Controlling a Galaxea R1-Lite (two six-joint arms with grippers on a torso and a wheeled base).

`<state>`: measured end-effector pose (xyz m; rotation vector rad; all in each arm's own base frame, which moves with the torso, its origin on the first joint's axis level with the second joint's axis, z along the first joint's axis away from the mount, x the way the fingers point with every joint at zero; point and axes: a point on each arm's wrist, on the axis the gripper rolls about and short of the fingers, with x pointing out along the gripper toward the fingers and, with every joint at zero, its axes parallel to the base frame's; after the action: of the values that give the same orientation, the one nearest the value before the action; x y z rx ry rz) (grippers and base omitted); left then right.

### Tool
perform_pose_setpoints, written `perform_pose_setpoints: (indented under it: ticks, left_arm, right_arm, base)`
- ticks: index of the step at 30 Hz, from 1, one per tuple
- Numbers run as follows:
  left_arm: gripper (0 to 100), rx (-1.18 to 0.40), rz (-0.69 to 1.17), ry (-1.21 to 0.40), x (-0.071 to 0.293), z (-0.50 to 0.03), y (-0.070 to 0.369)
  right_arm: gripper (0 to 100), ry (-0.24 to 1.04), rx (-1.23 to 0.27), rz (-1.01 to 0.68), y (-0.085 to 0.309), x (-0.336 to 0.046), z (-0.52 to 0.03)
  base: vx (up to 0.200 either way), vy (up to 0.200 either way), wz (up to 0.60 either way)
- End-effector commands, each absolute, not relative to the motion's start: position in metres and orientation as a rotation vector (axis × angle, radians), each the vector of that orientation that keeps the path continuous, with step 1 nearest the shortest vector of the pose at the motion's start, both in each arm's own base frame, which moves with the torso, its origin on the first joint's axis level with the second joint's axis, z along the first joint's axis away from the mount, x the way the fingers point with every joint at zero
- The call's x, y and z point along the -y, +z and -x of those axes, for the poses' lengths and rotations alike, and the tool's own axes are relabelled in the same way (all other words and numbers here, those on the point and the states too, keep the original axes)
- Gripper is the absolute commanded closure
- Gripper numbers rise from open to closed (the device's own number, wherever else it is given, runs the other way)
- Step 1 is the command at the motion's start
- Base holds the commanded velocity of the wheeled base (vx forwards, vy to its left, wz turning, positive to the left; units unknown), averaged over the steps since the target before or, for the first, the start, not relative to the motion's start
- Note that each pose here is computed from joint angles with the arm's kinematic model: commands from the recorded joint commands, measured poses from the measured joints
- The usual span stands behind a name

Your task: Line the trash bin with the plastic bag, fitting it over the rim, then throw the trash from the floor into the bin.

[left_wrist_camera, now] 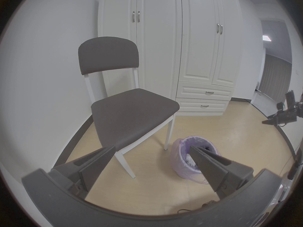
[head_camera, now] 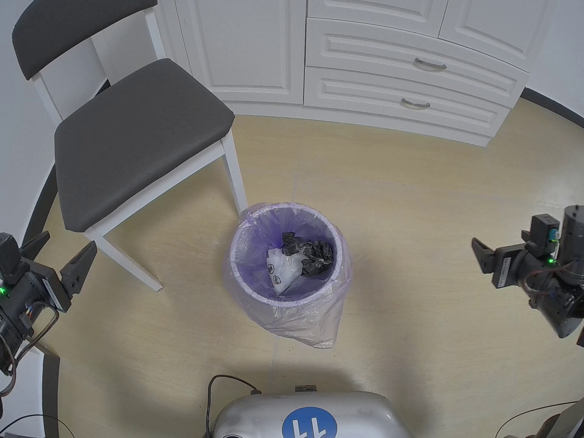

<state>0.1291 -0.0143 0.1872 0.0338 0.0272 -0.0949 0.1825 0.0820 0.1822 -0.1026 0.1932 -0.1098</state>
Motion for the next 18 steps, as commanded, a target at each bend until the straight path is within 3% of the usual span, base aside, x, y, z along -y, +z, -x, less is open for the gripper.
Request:
perform_pose_setpoints:
  ticks: [1,9,18]
  left_arm:
    - [0,0.015,-0.035,-0.072,0.009,-0.112,0.187]
    - [0,0.086,-0.006,-0.098,0.009,-0.097,0.193]
    - [0,0.204,0.011,-0.115,0.007,-0.074,0.206]
  right_arm:
    - [0,-0.244,-0.073,0.032,0.197,-0.038,-0.141]
    - [0,-0.236,0.161,0.054,0.211,-0.005,-0.069]
    - [0,-0.309,0.253,-0.026,0.201,0.007,-0.023]
  base:
    - [0.0,0.0,0.0]
    - [0.0,0.0,0.0]
    - [0.0,0.0,0.0]
